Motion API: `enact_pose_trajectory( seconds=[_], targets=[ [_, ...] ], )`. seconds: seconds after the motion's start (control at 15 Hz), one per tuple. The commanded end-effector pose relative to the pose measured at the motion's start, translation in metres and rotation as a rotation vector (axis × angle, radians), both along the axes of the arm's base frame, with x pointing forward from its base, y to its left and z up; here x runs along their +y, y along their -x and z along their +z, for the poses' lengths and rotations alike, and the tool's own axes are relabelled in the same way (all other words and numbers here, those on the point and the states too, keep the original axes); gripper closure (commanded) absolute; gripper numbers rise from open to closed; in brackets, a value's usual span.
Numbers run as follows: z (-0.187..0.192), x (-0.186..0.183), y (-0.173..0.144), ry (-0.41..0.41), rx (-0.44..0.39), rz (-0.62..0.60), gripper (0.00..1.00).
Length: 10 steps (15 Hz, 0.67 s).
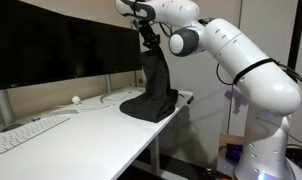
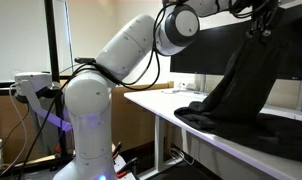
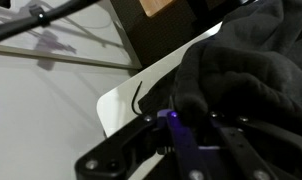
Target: Fold the black trousers on the table.
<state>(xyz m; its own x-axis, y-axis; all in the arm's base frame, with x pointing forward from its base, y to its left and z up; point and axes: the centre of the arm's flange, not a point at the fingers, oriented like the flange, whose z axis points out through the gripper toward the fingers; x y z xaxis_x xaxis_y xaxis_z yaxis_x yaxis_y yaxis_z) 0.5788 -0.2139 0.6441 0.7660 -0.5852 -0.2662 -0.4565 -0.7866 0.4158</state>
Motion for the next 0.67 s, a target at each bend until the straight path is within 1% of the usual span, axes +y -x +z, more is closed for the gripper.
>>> enact_pose_trajectory(
  seconds=[0.0,0.33,0.6],
  targets=[
    [-0.046,-0.009,0.058,-0.039,0.032,-0.011,0.97],
    [-0.06,-0.029,0.069,-0.052,0.057,-0.075,0.97],
    [-0.077,-0.045,0.067,-0.043,0.061,-0.13,0.97]
  ],
)
